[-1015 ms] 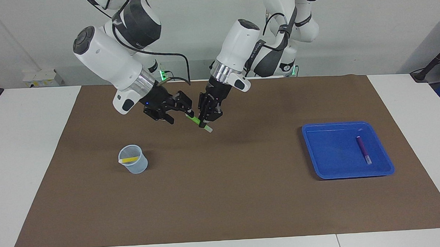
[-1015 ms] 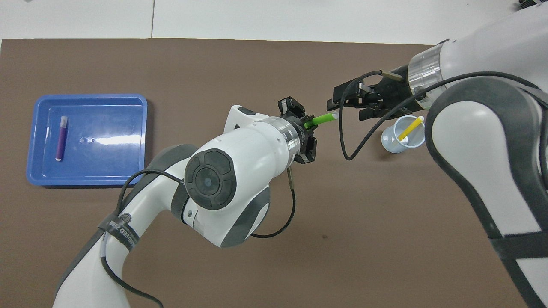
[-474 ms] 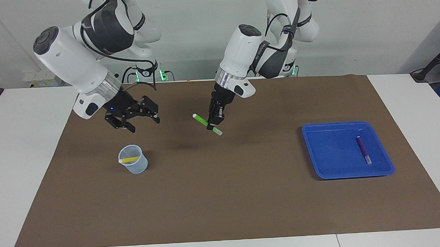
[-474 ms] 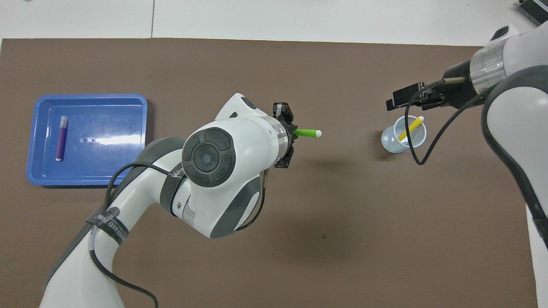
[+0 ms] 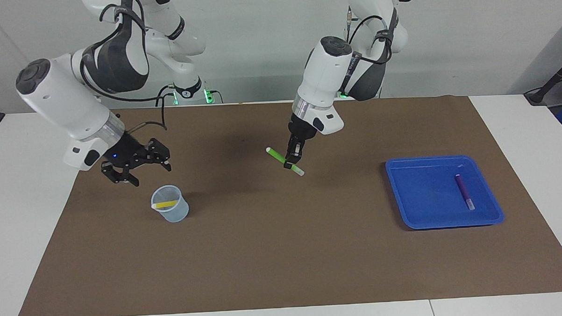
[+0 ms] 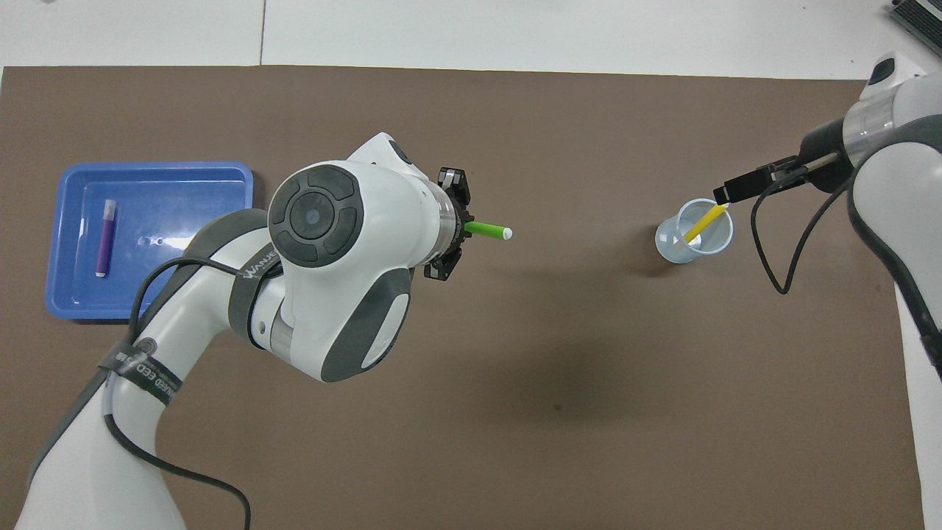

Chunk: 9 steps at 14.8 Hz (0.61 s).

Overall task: Right arm passes pens to left for tray arrangement
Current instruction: 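Carry the green pen to the tray while the right gripper returns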

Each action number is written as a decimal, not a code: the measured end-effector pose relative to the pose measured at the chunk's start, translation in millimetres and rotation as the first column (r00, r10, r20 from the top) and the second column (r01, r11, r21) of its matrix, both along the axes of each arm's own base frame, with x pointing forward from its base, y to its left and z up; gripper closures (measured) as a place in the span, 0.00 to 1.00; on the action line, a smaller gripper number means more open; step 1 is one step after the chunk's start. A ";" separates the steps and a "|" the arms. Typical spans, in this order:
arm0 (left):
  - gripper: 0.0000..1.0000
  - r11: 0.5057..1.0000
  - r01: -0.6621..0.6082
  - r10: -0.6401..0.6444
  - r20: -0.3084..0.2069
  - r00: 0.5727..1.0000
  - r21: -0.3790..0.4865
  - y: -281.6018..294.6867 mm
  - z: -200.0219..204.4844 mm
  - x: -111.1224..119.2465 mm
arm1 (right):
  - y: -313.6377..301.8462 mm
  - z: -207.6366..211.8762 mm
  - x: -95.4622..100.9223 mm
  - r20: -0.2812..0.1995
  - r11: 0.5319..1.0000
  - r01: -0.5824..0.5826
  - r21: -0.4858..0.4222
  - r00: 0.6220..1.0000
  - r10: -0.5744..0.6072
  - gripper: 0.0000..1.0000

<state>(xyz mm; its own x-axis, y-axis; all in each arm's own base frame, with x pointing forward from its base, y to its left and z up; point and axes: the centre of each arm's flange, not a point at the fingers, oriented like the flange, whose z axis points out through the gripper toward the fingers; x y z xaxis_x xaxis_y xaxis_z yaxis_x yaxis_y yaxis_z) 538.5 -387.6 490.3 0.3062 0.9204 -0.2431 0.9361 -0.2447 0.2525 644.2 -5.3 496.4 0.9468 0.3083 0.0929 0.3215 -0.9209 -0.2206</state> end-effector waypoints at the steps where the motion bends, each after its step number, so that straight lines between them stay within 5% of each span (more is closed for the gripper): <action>1: 0.82 0.999 0.035 -0.034 -0.009 0.999 0.022 8.2 -2.3 3.5 | -3.7 -14.7 3.7 0.005 0.999 -0.030 -0.013 1.000 0.030 0.00; 5: 0.82 0.955 0.279 -0.276 -0.044 0.960 0.100 63.3 -10.3 26.7 | -3.4 -60.6 10.3 0.014 0.990 -0.128 -0.054 0.991 0.129 0.00; 9: 0.82 0.854 0.513 -0.507 -0.088 0.858 0.082 134.6 -14.7 46.8 | -5.1 -72.7 7.5 0.002 0.984 -0.152 -0.089 0.988 0.153 0.00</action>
